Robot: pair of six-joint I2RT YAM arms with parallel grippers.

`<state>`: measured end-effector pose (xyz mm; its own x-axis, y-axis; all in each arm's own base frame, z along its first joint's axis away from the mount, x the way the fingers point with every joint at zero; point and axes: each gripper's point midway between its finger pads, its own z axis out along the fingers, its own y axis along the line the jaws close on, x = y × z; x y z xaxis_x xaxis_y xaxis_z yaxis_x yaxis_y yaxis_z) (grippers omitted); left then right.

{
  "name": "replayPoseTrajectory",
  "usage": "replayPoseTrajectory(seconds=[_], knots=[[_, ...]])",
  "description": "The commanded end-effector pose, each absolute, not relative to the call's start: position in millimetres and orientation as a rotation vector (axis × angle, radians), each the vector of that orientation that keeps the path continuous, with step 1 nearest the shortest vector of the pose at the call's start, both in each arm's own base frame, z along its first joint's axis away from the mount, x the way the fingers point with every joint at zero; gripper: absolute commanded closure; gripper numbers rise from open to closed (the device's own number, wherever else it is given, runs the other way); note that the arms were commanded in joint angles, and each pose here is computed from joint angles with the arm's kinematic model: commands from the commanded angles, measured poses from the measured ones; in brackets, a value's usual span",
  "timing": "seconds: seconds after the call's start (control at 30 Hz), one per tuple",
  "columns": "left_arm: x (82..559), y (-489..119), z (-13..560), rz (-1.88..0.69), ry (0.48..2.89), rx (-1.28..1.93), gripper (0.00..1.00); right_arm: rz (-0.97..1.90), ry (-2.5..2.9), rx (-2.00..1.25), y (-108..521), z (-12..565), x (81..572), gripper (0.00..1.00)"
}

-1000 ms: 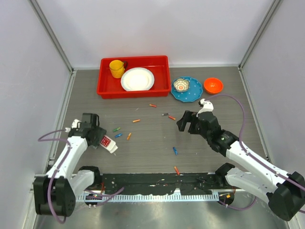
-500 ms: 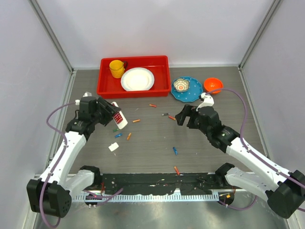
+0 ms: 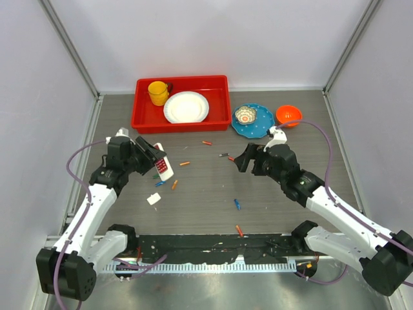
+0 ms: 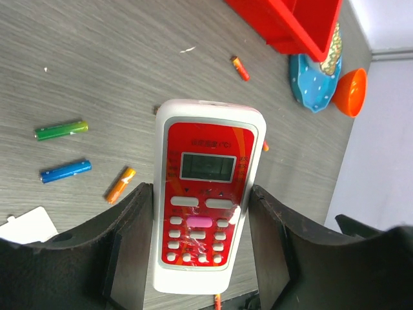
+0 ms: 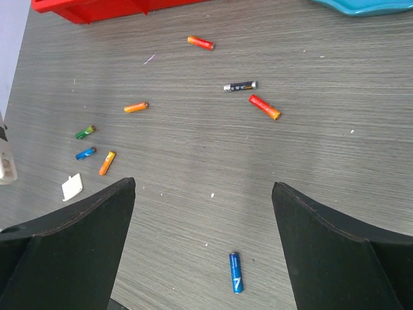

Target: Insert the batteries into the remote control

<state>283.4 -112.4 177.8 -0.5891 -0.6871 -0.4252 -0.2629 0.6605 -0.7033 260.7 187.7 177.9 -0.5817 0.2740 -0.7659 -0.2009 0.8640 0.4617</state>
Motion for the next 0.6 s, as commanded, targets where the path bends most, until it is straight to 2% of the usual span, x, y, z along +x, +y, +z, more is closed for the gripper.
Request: replayPoseTrajectory(seconds=[0.0,0.33,0.57], knots=[[278.7,-117.2,185.6,-0.804,2.151,-0.614,1.00,0.725,2.072,-0.007,201.5,181.8,257.5,0.08],[256.9,-100.2,184.7,-0.704,2.128,-0.561,1.00,0.891,2.109,-0.183,237.1,160.2,238.2,0.11],[242.8,-50.8,176.9,-0.452,2.099,-0.720,1.00,0.770,2.166,-0.421,286.7,134.8,215.4,0.16]])
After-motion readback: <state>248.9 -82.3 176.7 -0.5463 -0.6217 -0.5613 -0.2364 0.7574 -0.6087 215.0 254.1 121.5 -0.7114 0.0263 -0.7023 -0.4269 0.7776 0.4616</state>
